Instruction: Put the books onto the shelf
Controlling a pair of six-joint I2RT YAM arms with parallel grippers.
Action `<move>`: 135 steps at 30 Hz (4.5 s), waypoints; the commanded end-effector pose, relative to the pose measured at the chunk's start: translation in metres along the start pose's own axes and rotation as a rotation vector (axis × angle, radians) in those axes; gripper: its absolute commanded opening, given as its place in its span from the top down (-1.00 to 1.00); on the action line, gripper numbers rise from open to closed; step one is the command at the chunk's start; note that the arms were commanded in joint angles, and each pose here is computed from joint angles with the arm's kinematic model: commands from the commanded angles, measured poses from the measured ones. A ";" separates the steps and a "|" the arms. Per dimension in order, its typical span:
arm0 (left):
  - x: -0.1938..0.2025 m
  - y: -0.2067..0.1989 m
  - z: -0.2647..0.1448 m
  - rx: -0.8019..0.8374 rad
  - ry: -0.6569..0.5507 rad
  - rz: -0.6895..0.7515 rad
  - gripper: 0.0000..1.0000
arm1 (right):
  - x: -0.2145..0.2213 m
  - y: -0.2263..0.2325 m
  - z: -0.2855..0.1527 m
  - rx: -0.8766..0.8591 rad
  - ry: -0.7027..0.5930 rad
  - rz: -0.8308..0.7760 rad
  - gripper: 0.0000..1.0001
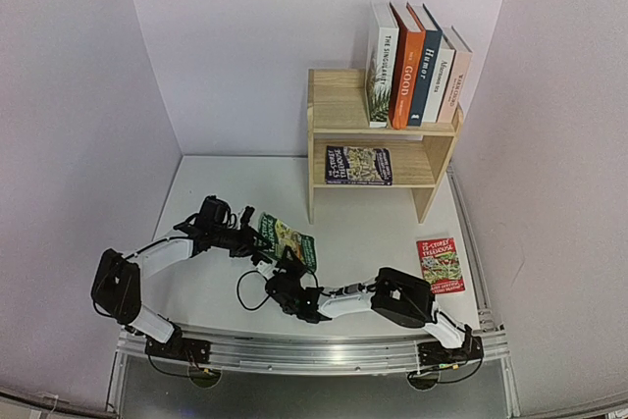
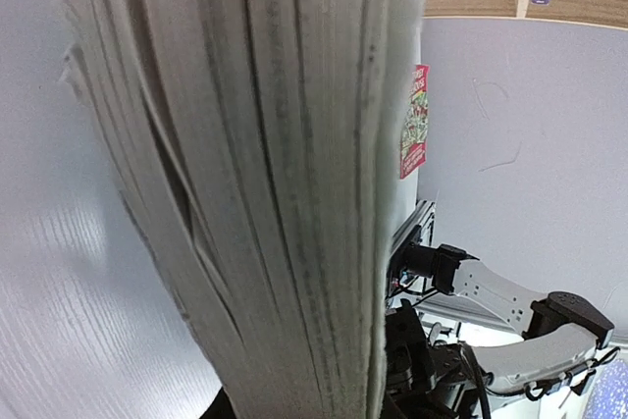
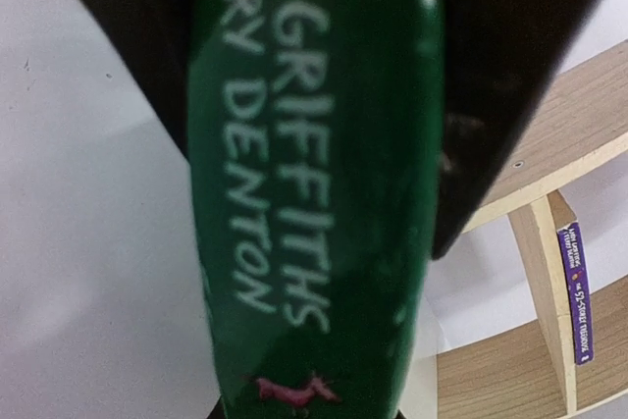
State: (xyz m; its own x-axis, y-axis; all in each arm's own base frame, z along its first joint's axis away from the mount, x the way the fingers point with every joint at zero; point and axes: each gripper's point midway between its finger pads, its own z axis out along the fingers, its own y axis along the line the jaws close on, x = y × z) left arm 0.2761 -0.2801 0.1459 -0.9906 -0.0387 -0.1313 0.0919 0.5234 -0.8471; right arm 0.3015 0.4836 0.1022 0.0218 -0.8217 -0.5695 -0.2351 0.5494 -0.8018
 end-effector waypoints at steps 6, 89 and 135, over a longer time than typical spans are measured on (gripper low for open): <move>-0.027 -0.041 -0.050 0.121 -0.125 0.125 -0.99 | -0.031 -0.074 -0.027 -0.130 -0.060 0.135 1.00; -0.036 -0.027 -0.146 -0.259 -0.415 0.566 -0.99 | 0.105 -0.265 0.126 -0.388 0.109 -0.594 1.00; -0.029 -0.028 -0.142 -0.238 -0.373 0.588 -0.99 | 0.088 -0.263 0.087 -0.574 0.088 -0.506 -0.47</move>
State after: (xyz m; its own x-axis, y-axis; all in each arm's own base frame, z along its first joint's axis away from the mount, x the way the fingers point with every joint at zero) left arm 0.2924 -0.1701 0.2390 -0.6975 0.0253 -0.7162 0.4992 0.7341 -0.4603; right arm 0.4697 0.2732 0.2690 0.1602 -0.9792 -0.1248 -0.5940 0.0053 -0.8044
